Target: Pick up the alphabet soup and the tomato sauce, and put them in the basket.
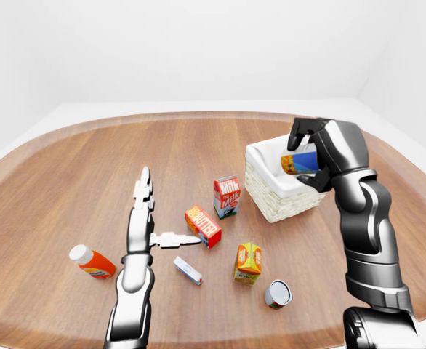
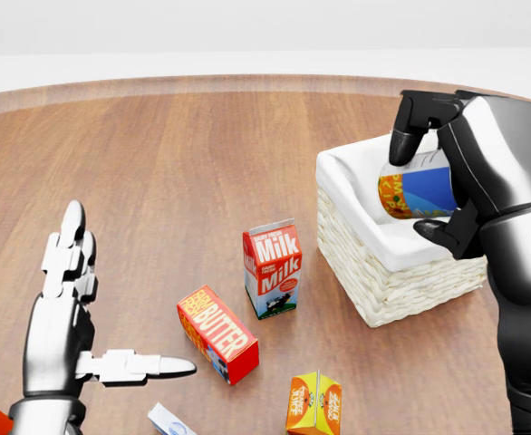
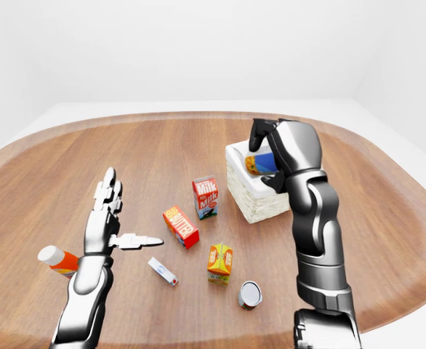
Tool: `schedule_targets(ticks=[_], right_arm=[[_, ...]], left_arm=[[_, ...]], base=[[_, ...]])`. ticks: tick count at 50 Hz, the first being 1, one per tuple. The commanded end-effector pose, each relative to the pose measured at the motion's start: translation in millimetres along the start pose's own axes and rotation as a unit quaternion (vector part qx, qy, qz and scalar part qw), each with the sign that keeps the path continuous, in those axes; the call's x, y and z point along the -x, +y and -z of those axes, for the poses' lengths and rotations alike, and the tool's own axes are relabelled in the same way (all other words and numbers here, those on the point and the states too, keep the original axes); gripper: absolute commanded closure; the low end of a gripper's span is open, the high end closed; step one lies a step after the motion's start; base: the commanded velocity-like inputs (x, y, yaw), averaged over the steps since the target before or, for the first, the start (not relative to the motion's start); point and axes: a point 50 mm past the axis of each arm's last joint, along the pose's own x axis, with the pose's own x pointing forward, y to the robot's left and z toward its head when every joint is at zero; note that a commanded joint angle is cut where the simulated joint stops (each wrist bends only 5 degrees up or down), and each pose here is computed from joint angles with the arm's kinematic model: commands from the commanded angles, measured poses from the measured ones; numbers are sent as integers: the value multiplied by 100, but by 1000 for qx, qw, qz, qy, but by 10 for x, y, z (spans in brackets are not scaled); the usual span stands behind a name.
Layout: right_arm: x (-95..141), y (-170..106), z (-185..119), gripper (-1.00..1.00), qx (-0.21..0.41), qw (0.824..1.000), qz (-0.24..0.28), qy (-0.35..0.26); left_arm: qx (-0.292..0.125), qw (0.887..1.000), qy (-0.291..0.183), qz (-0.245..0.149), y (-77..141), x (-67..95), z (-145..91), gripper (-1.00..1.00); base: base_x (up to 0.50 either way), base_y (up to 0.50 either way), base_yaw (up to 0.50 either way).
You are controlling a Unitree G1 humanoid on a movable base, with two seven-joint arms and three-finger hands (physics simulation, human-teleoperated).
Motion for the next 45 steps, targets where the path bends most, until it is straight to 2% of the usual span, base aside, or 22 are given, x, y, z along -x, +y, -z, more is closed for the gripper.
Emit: schedule_targets(ticks=[1,8,23,34,45], right_arm=[[-390,-2,-11,100,6,1000,19,3],[-656,202,84,100,9,1000,5,26],[-948,620,180,100,52,995,-34,75],[-954,798,204,100,67,991,-58,102],[-995,741,257,100,83,985,-62,138]], left_arm=[[0,1000,-5,1,1,6,-24,-100],[0,1000,1,2,0,11,2,-100],[0,1000,0,4,-1,16,-4,-100],[0,1000,-1,4,2,13,-9,-100],[1,1000,-5,5,1,9,-26,-100]], base=[[0,0,0],[0,0,0],[0,0,0],[0,0,0],[0,0,0]])
